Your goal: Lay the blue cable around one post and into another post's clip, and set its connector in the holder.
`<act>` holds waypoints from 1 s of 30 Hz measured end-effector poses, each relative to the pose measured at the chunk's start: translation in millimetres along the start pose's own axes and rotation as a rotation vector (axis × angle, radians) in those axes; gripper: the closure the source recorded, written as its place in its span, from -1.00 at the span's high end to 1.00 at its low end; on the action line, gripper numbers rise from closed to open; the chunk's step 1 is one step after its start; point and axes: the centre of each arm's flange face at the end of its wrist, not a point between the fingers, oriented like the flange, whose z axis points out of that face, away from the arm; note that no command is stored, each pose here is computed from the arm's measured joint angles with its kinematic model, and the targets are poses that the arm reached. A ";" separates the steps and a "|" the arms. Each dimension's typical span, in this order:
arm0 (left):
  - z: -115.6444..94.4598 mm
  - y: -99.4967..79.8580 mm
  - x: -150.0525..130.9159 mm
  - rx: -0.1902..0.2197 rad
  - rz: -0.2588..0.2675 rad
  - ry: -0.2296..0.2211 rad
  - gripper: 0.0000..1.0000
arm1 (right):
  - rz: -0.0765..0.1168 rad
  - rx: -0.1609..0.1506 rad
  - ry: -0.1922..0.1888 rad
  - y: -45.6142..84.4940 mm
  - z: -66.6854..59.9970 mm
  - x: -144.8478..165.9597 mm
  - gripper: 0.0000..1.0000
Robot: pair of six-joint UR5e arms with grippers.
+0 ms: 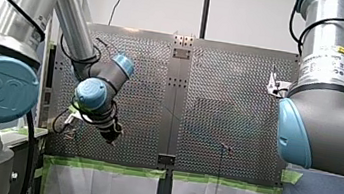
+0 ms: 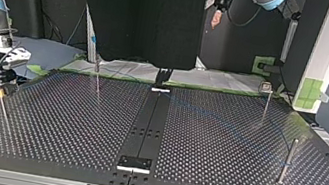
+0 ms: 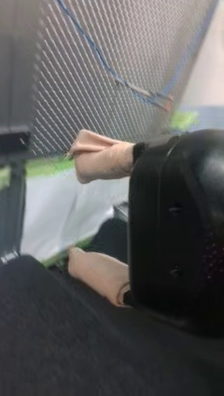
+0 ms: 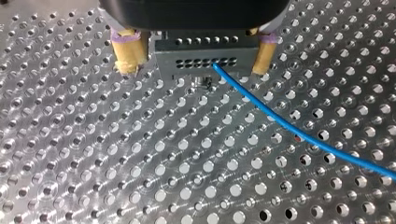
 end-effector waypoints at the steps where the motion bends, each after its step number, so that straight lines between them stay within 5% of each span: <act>1: -1.2 -2.2 4.8 0.008 0.005 0.004 1.00 | 0.000 0.000 0.000 0.1 0.0 0.0 0.98; 8: 0.5 -28.4 20.3 0.103 -0.009 -0.011 1.00 | -0.001 0.000 -0.001 -0.4 0.0 0.0 0.98; 15: 8.5 -55.9 3.2 0.192 -0.074 -0.089 1.00 | -0.003 0.001 -0.002 -0.7 -0.1 -0.1 0.98; 22: 29.9 -63.5 -32.3 0.190 -0.191 -0.192 1.00 | -0.003 0.000 -0.003 -0.3 -0.3 -0.1 0.98; 30: 54.2 -59.4 -72.5 0.118 -0.252 -0.314 1.00 | -0.003 0.000 -0.001 0.0 -0.2 -0.1 0.98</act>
